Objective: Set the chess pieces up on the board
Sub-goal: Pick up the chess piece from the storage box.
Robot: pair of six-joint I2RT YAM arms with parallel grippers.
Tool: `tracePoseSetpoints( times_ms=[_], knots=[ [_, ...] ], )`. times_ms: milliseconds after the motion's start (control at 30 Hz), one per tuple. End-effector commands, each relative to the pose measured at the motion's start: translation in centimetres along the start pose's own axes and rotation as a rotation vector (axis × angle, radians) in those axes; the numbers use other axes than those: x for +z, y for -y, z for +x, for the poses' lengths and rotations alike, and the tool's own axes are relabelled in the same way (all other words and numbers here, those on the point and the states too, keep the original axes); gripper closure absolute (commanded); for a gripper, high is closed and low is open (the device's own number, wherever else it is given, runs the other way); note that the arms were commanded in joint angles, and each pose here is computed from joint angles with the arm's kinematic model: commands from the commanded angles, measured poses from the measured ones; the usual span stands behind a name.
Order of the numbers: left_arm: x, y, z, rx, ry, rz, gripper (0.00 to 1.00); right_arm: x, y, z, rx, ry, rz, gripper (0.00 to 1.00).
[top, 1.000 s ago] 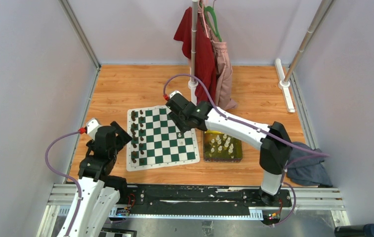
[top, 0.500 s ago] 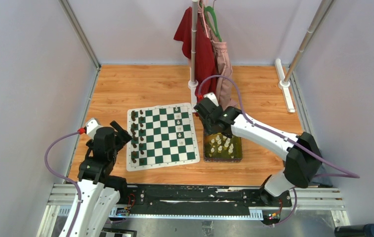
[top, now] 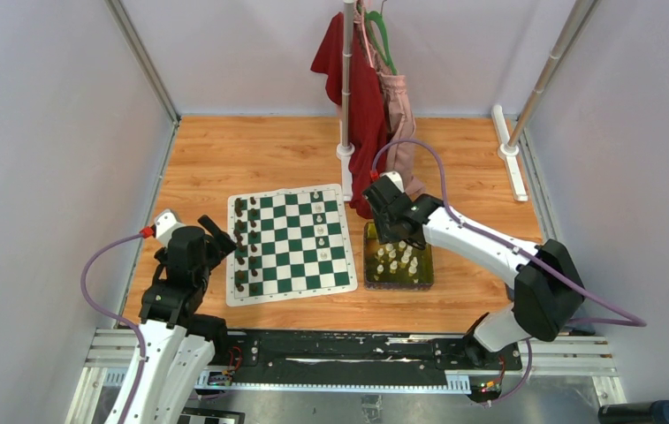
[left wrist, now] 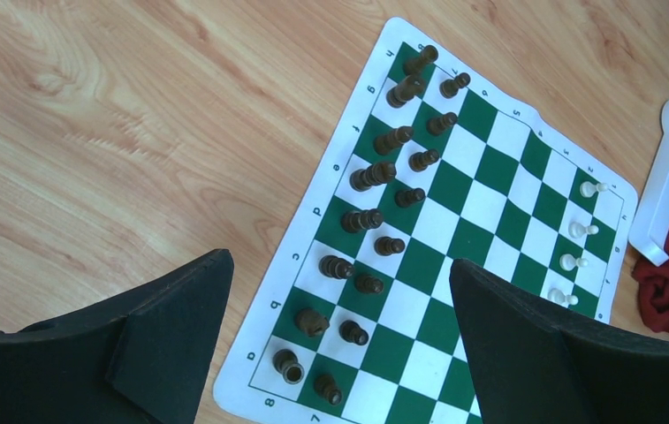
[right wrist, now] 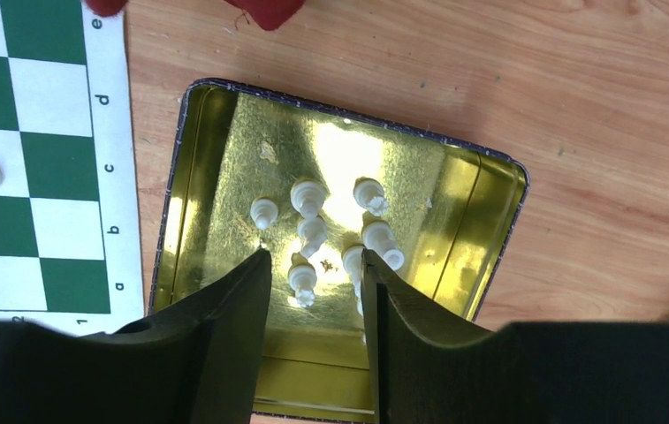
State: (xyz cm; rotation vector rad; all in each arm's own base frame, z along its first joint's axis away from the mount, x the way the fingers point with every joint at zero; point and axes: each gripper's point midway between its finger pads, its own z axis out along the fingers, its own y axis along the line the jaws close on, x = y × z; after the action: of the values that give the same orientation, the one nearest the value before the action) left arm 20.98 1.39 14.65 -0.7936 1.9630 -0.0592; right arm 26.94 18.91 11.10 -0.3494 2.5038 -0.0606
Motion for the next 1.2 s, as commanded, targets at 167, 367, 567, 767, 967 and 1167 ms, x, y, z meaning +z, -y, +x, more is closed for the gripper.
tracePoseSetpoints(
  times_ms=[167, 367, 567, 767, 967, 1167],
  knots=[
    [0.2, -0.1, -0.1, 0.009, 0.012, -0.001, 0.0, 2.3, -0.3, 1.0, 0.036, -0.042, -0.045, 0.63],
    [0.2, -0.2, -0.1, 0.008, 0.013, -0.007, 0.0, 3.2, -0.4, 1.3, 0.037, -0.062, -0.052, 0.65],
    [0.2, -0.3, -0.1, 0.008, 0.017, -0.009, 0.0, 4.2, -0.5, 1.9, 0.041, -0.083, -0.06, 0.66],
    [0.2, -0.3, -0.2, 0.008, 0.019, -0.013, 0.0, 4.9, -0.3, 2.3, 0.054, -0.097, -0.06, 0.69],
    [0.3, -0.4, -0.1, 0.01, 0.017, -0.017, 0.0, 5.3, -0.3, 2.7, 0.06, -0.109, -0.068, 0.7],
    [0.4, -0.4, -0.1, 0.011, 0.015, -0.021, 0.0, 5.7, -0.4, 3.1, 0.064, -0.119, -0.07, 0.71]
  ],
)
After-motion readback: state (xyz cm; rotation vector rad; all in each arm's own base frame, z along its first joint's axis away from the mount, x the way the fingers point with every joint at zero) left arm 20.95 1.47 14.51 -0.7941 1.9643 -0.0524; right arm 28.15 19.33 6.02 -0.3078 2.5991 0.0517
